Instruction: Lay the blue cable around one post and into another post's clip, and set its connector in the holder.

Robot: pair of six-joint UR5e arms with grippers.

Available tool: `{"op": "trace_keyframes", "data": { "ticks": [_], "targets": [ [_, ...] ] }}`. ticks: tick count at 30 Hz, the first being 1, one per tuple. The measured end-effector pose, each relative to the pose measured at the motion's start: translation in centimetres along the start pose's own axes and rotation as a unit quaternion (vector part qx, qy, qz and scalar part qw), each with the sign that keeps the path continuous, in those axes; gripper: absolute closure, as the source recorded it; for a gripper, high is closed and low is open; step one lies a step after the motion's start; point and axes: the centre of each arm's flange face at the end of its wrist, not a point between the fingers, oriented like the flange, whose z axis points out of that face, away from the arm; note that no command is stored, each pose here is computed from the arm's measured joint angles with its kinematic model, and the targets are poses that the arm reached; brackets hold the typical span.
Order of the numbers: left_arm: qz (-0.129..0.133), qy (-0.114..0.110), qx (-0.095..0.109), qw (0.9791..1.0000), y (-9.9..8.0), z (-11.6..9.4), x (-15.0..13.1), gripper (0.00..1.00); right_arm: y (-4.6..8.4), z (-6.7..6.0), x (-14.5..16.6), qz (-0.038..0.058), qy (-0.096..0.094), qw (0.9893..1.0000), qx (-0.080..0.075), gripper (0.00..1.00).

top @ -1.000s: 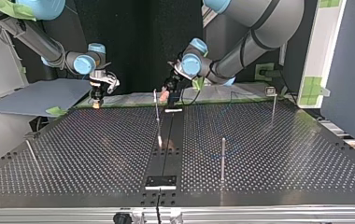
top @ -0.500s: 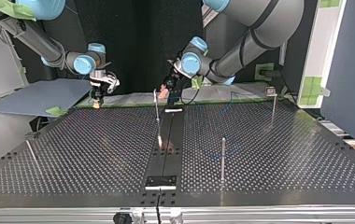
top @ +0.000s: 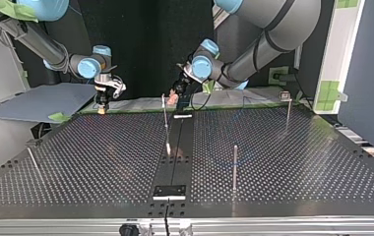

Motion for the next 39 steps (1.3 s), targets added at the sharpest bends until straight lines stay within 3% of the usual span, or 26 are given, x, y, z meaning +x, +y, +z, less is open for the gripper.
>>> {"op": "trace_keyframes", "data": {
  "ticks": [28, 39],
  "targets": [
    [-0.005, -0.002, -0.003, 1.0, 0.5, 0.0, -0.1, 0.0, 0.1, 0.0, 0.0, 0.0006, 0.0, 1.0, 0.0, 1.0],
    [0.008, 0.013, -0.037, 0.9992, 0.9, -1.6, -1.4, 0.0, 0.6, 0.0, 0.0, -0.0011, -0.006, 1.0, -0.007, 1.0]
  ]
}}
